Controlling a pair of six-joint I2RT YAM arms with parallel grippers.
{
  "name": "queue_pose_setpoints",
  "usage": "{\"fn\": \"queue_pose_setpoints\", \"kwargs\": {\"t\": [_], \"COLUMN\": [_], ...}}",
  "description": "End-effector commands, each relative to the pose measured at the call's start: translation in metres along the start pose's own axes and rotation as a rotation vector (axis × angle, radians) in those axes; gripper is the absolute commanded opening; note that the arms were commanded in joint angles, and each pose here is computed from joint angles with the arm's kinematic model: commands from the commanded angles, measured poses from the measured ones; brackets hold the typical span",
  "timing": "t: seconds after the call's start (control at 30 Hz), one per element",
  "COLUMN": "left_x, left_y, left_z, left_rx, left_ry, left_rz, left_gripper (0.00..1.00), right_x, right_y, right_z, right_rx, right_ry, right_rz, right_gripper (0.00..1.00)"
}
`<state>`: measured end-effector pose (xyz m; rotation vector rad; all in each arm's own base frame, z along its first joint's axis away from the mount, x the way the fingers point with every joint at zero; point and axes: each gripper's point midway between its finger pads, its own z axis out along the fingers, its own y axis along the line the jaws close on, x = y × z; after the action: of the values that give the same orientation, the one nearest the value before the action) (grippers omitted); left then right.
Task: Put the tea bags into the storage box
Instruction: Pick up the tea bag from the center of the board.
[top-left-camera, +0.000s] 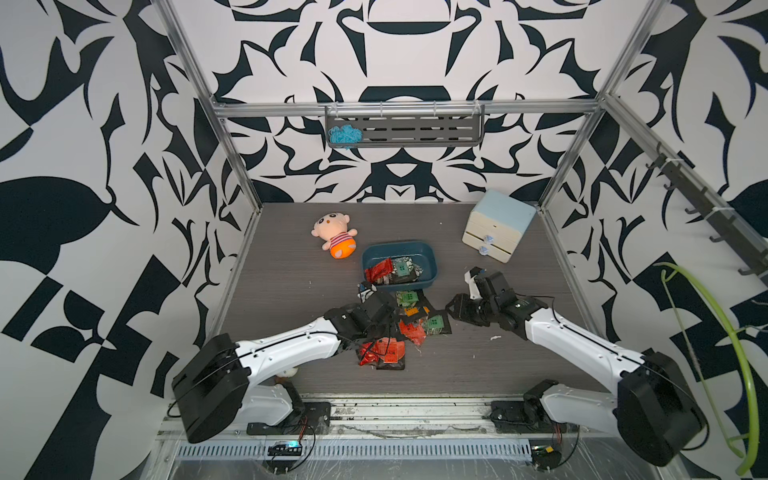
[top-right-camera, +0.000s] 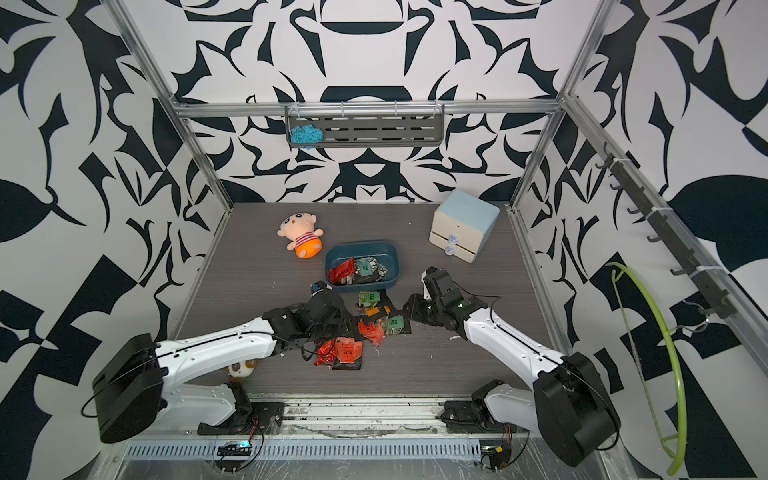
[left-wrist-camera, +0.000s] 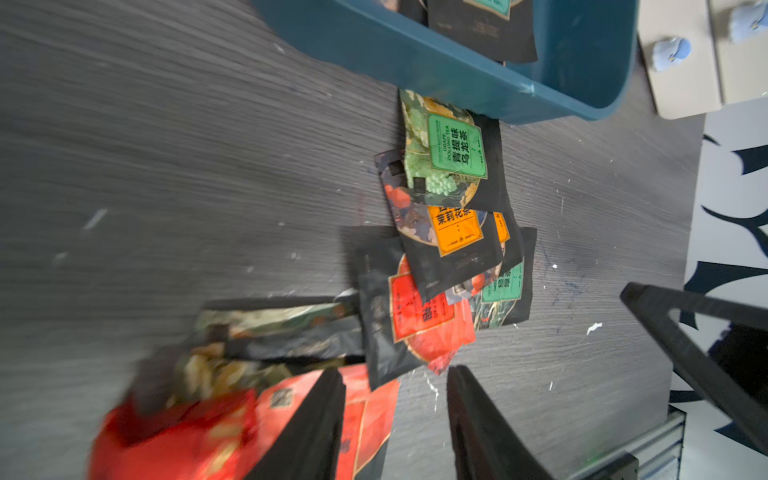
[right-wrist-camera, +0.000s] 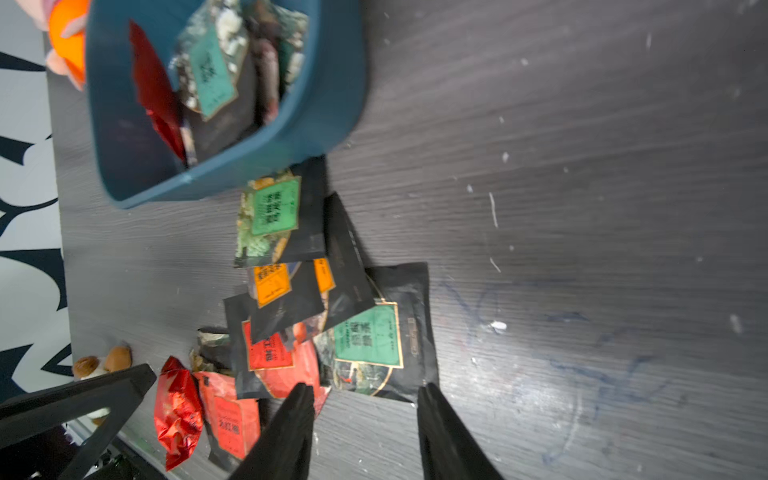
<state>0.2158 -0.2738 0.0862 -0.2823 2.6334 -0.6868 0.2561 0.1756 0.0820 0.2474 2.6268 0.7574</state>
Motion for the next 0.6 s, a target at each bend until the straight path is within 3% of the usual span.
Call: {"fn": "queue_pose_setpoints", "kwargs": {"t": [0.0, 0.3, 0.57], "left_x": [-0.002, 0.002, 0.012], "left_y": [-0.026, -0.044, -0.051], "left_z": [0.01, 0.039, 0.063], "left_rx": [0.049, 0.044, 0.037], "left_ry": [0.024, 0.081, 0.143], "left_rz": [0.033, 0.049, 0.051], "left_gripper": [0.46, 0.33, 0.29], "right_x": [-0.015, -0.013, -0.008], "right_y": [0.015, 0.014, -0.009], "right_z": [0.005, 0.034, 0.042], "right_rx": [-0.092, -0.089, 0.06], "right_ry": [-0.059, 0.027, 0.084], "right_rz": [0.061, 0.069, 0.034], "right_gripper": [0.43, 0.37, 0.35]}}
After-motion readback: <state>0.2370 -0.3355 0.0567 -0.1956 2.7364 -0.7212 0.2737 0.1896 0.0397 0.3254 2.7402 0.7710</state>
